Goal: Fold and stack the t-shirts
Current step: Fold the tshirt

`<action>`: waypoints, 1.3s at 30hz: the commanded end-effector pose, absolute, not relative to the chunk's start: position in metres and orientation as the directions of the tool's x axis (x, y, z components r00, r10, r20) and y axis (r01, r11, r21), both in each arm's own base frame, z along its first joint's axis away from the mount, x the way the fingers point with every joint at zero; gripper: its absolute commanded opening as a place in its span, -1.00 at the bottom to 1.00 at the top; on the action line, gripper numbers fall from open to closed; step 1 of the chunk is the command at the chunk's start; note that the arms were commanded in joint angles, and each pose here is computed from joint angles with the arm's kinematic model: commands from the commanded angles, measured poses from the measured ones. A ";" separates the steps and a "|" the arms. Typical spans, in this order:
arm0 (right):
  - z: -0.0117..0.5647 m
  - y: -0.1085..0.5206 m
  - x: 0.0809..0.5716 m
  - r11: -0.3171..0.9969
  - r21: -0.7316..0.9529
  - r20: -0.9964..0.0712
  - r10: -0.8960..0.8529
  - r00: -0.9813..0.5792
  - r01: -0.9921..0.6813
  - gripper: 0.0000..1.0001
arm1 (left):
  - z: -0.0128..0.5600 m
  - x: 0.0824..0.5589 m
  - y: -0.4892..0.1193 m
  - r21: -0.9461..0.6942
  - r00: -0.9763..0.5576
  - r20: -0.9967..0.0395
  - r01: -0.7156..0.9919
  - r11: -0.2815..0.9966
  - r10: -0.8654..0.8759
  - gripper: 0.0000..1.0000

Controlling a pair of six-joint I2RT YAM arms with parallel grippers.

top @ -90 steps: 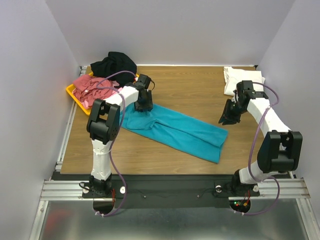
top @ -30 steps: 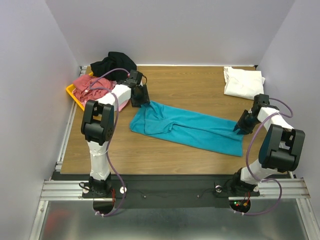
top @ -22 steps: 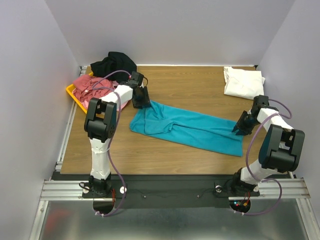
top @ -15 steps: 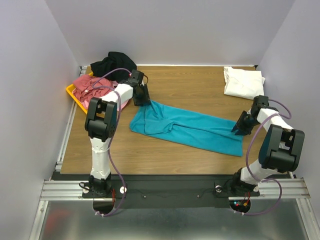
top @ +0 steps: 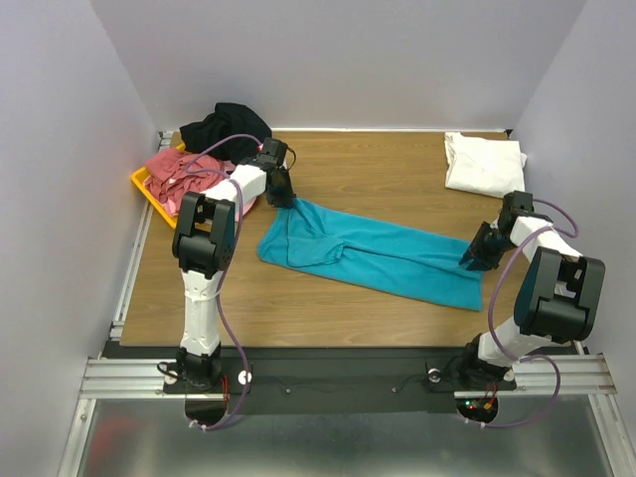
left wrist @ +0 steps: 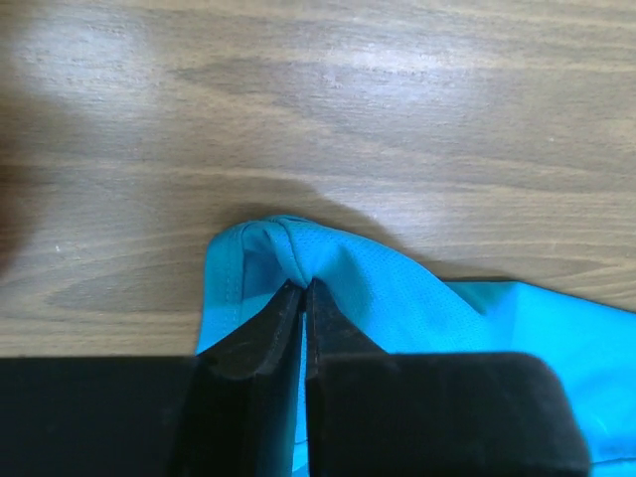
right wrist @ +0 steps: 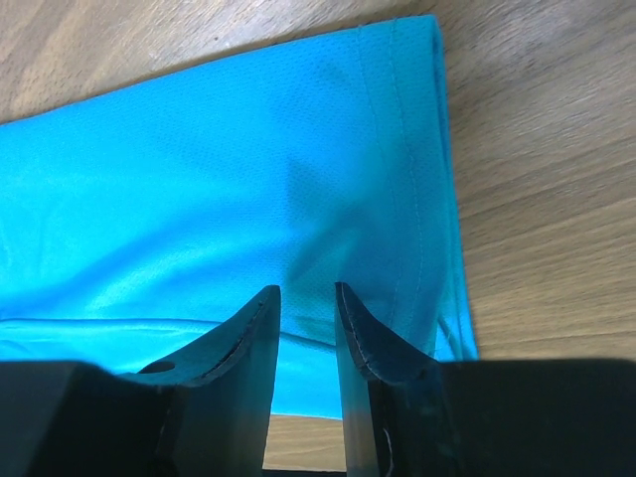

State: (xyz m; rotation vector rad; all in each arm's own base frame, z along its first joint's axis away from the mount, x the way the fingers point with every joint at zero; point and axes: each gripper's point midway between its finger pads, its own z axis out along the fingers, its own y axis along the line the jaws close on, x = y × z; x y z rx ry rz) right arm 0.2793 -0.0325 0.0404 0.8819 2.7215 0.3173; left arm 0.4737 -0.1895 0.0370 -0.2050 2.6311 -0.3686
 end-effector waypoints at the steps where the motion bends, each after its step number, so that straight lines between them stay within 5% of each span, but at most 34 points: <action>1: 0.039 -0.041 0.283 0.804 0.253 -0.212 0.588 -0.781 0.538 -0.31 | 0.055 0.485 -0.188 -0.279 -0.858 -0.476 -0.062 0.958 -0.194 -0.72; 27: 0.019 -0.057 0.277 0.784 0.135 -0.171 0.621 -0.765 0.606 -0.30 | 0.063 0.485 -0.145 -0.205 -0.853 -0.483 -0.110 0.973 -0.198 -0.84; 28: 0.019 -0.057 0.277 0.785 0.137 -0.170 0.620 -0.766 0.605 -0.30 | 0.065 0.485 -0.144 -0.199 -0.853 -0.484 -0.110 0.974 -0.195 -0.78; 31: 0.026 -0.055 0.281 0.791 0.163 -0.180 0.612 -0.770 0.590 -0.23 | 0.087 0.491 -0.144 -0.207 -0.831 -0.520 -0.103 0.973 -0.198 0.01; 32: 0.028 -0.051 0.283 0.791 0.187 -0.177 0.611 -0.772 0.583 -0.18 | 0.093 0.492 -0.145 -0.208 -0.824 -0.531 -0.102 0.973 -0.200 0.12; 39: 0.062 -0.033 0.308 0.771 0.338 -0.214 0.621 -0.754 0.539 0.25 | 0.154 0.484 -0.155 -0.272 -0.772 -0.583 -0.110 0.956 -0.254 0.29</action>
